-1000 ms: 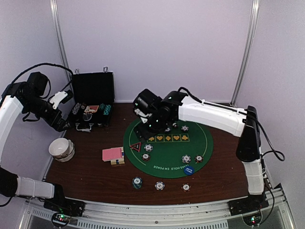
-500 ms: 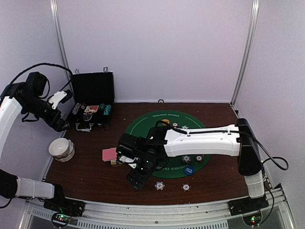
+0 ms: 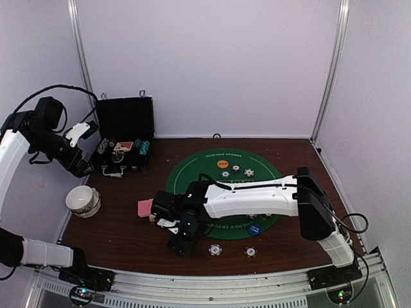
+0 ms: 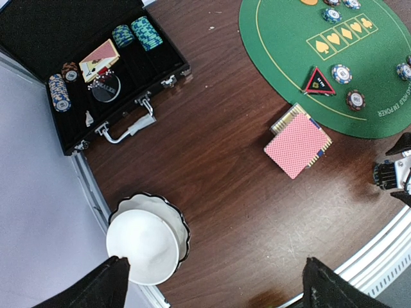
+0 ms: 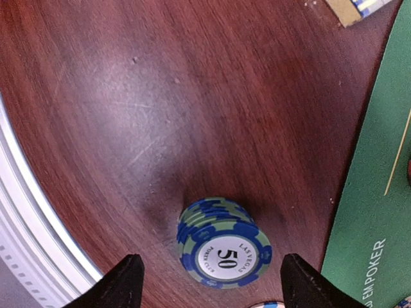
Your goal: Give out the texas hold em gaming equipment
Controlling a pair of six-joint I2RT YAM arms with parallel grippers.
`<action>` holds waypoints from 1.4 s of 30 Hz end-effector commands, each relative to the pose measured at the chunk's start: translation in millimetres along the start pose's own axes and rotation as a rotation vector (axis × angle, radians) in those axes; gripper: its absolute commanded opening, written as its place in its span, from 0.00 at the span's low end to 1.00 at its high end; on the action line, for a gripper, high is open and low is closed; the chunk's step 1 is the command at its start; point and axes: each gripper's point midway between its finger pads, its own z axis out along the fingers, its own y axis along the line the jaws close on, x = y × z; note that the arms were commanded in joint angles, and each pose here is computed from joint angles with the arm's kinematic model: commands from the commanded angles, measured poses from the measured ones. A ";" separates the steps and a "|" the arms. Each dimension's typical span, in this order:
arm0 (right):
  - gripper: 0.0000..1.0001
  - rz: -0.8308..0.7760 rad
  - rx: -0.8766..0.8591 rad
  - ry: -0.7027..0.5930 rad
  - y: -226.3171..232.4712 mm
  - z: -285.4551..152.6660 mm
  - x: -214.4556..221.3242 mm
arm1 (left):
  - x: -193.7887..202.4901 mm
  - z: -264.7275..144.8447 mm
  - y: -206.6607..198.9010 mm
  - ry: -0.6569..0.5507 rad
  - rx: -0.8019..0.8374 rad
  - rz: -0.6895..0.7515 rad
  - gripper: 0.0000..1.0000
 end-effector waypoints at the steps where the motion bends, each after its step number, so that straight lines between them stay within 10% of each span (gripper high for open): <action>1: 0.74 0.009 -0.010 -0.027 -5.2 -3.6 -13.6 | 0.1 -0.7 -2.5 -0.001 0.012 0.004 0.98; 30: 0.42 0.019 -0.049 -0.018 -7.5 1.0 -19.7 | -1.2 0.0 -1.4 0.001 0.011 0.005 0.98; 42: 0.50 0.015 -0.063 -0.014 -4.9 -7.4 -20.2 | -0.5 0.4 -2.2 0.002 0.015 0.003 0.98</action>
